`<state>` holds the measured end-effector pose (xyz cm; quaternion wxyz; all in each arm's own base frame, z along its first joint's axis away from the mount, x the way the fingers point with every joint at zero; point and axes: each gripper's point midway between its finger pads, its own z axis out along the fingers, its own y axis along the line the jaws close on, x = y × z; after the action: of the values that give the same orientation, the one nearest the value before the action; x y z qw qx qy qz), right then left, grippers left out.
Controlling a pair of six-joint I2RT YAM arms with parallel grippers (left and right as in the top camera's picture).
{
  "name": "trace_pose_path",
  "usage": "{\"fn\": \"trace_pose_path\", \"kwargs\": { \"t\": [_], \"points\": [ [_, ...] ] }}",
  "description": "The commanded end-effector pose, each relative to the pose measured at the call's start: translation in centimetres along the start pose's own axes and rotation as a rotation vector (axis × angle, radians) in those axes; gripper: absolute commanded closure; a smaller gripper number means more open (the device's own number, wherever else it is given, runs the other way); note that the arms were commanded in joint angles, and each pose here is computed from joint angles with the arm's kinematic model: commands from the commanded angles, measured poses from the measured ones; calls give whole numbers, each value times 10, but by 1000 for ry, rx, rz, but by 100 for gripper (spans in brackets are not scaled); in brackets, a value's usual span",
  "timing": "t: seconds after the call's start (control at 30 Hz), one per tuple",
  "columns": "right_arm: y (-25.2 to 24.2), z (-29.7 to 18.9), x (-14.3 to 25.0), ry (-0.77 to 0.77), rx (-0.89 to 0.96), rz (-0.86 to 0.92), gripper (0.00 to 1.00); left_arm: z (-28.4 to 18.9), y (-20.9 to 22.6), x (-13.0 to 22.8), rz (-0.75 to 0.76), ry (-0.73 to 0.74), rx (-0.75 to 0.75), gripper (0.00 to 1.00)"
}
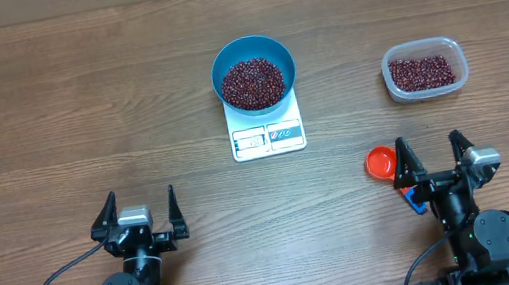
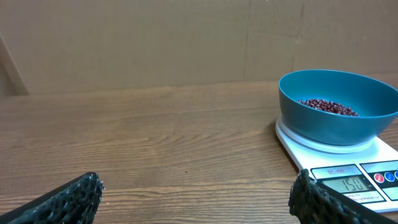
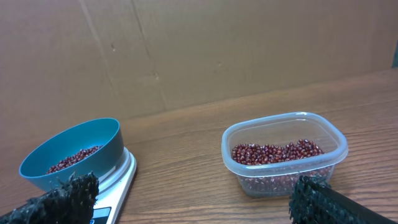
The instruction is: Scoop item into bowl and weigh 150g on scale
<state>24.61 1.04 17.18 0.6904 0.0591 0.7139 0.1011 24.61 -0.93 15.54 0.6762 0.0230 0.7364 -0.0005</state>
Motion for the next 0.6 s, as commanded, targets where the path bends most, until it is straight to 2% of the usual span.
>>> {"fn": "trace_pose_path", "kwargs": {
  "t": [0.0, 0.57],
  "points": [
    [0, 0, 2, -5, -3, -5, 0, 0, 0, -1, 16, -9, 2, 0],
    [0, 0, 2, -5, -3, -5, 0, 0, 0, -1, 16, -9, 2, 0]
  ]
}}
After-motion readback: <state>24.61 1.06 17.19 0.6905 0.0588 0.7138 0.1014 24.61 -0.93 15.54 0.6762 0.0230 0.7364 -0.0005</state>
